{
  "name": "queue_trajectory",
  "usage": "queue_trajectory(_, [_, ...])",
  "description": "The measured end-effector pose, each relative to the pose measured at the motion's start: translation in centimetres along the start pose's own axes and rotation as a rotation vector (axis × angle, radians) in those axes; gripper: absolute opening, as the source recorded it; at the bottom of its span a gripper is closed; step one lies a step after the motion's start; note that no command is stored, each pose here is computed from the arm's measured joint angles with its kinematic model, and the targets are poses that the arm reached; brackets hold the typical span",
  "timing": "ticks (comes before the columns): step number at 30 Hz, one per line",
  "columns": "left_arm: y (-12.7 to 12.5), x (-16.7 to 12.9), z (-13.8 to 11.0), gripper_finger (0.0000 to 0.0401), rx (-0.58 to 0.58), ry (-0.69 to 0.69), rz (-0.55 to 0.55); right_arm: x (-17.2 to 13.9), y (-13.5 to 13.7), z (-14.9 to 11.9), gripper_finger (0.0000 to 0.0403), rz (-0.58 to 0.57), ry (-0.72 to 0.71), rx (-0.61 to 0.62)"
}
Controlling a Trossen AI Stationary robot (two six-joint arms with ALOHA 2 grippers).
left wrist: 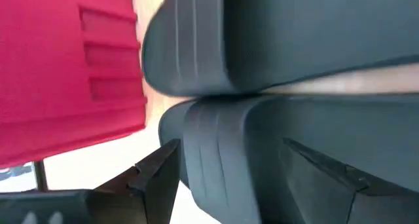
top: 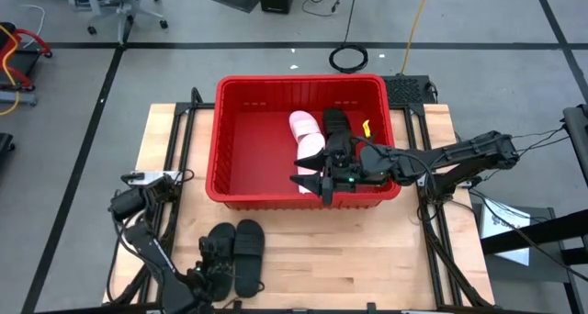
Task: Pick and place slides into bin
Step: Put the black slipper into the red container
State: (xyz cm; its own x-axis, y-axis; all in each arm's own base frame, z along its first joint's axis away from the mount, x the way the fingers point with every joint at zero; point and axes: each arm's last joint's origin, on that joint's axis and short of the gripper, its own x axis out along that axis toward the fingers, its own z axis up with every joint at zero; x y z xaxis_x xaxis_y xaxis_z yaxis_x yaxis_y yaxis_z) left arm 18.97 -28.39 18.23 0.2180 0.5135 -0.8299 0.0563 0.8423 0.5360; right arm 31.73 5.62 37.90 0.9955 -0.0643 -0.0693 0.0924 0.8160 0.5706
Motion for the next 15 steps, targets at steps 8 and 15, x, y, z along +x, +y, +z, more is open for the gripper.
queue_trajectory(8, [1.0,5.3,-1.0,0.0255,-0.074,0.093,0.107,0.0,0.0,0.0,0.0281,0.000,0.000,0.009])
queue_trajectory(15, [1.7,6.9,-0.9,0.0240,-0.074,0.130,0.089,0.0,0.0,0.0,0.0281,0.000,-0.002,0.018])
